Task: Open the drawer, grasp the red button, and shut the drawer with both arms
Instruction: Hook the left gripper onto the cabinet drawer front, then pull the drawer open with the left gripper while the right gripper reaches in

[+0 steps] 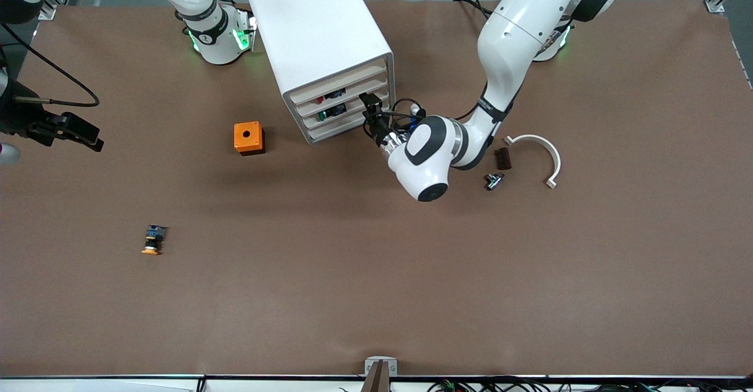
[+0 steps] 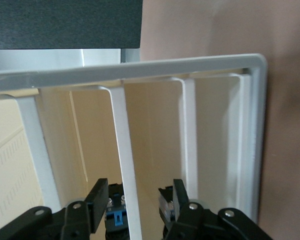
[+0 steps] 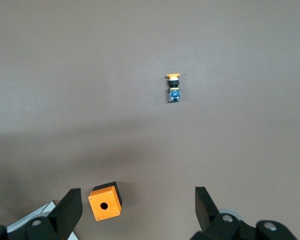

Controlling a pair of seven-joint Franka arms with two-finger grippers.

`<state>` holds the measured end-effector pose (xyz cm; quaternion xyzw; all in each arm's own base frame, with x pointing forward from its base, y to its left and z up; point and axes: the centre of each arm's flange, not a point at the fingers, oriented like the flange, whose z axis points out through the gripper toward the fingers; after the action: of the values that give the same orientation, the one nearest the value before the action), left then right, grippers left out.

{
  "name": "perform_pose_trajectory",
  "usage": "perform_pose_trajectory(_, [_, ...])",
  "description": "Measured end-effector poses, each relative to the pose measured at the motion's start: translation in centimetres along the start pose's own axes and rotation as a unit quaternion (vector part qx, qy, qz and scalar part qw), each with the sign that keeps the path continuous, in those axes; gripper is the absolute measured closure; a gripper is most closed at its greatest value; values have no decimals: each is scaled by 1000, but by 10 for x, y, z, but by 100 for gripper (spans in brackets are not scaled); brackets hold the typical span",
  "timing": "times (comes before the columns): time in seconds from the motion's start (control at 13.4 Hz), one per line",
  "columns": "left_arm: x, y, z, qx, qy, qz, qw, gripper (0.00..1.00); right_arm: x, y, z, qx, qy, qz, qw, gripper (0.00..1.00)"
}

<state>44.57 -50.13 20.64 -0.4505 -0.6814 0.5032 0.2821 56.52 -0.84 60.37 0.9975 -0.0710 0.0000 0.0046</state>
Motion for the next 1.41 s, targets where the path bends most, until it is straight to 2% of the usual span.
perform_pose_trajectory(0.15, [-2,1,12,8,3,-1,1000,41,-3,-7,1,-1,-7,20,1000,0])
perform_pose_trajectory(0.22, [-3,1,16,9,6,-1,1000,47,-4,-13,2,0,-11,30,999,0])
perform_pose_trajectory(0.3, [-4,1,21,11,8,-1,1000,47,-6,-19,3,3,-17,46,999,0])
perform_pose_trajectory(0.45, [-8,-3,33,16,12,1,1000,50,-12,-34,5,11,-34,95,995,0])
perform_pose_trajectory(0.52, [-9,-4,36,19,12,2,1000,57,-16,-43,5,11,-42,119,992,0])
perform_pose_trajectory(0.67, [-10,-5,36,20,10,2,1000,81,-22,-63,6,7,-51,160,986,0])
perform_pose_trajectory(0.74, [-9,-3,33,19,8,-5,1000,86,-25,-74,7,6,-53,181,982,0])
perform_pose_trajectory(1.04, [-1,6,-1,14,-13,-14,1000,86,-40,-118,6,18,-67,246,967,0])
perform_pose_trajectory(1.41, [20,23,-97,-8,-84,-4,996,86,-60,-171,5,15,-69,312,947,0])
